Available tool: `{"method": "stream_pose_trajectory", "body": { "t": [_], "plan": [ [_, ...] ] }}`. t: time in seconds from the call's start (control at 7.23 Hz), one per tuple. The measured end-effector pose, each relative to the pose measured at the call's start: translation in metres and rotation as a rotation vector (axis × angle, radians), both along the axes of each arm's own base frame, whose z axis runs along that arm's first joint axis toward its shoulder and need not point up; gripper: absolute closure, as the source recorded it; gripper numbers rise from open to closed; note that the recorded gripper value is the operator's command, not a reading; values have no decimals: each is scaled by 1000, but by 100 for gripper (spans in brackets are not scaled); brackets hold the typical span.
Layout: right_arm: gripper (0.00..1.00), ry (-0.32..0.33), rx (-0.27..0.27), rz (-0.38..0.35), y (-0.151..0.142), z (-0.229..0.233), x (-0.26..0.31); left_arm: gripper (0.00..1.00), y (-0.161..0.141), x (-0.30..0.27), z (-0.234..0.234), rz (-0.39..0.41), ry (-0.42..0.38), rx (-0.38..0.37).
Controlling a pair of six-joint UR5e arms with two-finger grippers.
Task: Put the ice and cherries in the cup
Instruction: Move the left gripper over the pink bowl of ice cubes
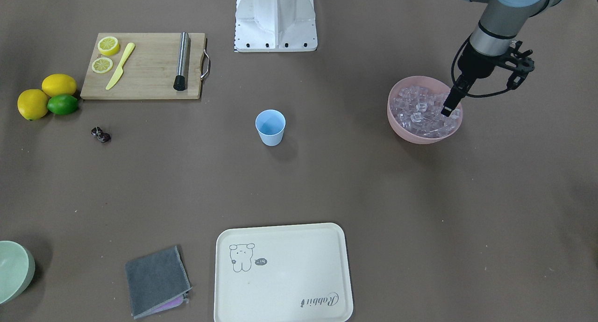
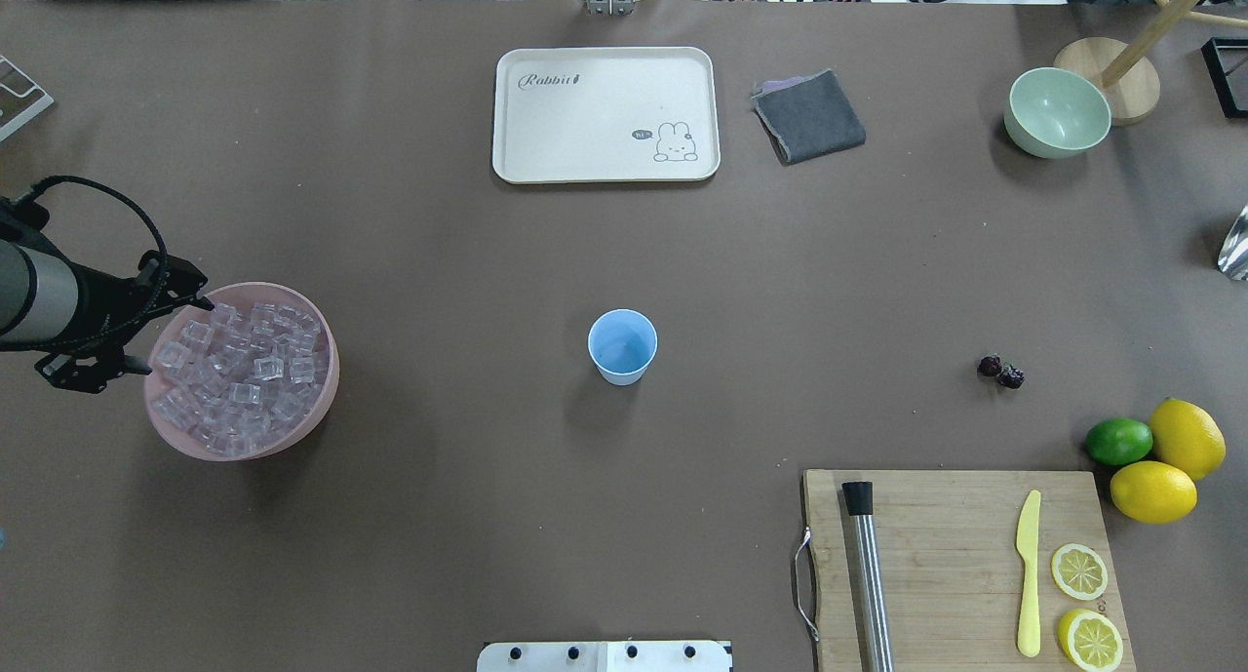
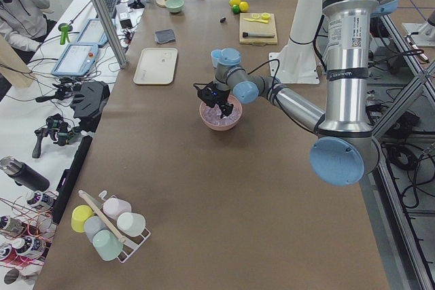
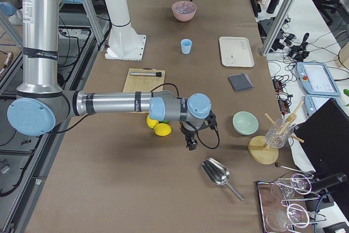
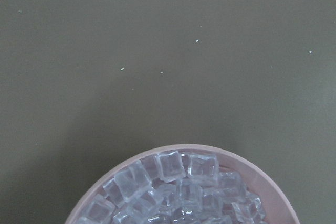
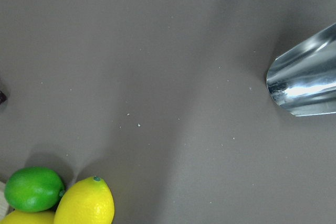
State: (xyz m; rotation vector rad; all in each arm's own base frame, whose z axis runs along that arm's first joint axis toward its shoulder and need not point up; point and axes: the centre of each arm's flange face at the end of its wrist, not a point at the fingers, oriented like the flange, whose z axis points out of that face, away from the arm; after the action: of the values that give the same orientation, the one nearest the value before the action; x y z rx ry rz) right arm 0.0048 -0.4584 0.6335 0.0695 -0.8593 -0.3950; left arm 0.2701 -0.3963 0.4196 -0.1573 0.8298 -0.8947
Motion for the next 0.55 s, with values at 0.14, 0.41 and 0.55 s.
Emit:
{"method": "stream_pose_trajectory", "body": {
  "t": [0.14,0.41,0.55],
  "plan": [
    [0,0,0,1,0,0,0,8,1,0,5,-18,-9,-17],
    [0,0,1,2,0,-1,0,9,2,3,9,-79,-9,-68],
    [0,0,-1,2,1,0,1,9,3,13,8,-109,-24,-85]
  ]
}}
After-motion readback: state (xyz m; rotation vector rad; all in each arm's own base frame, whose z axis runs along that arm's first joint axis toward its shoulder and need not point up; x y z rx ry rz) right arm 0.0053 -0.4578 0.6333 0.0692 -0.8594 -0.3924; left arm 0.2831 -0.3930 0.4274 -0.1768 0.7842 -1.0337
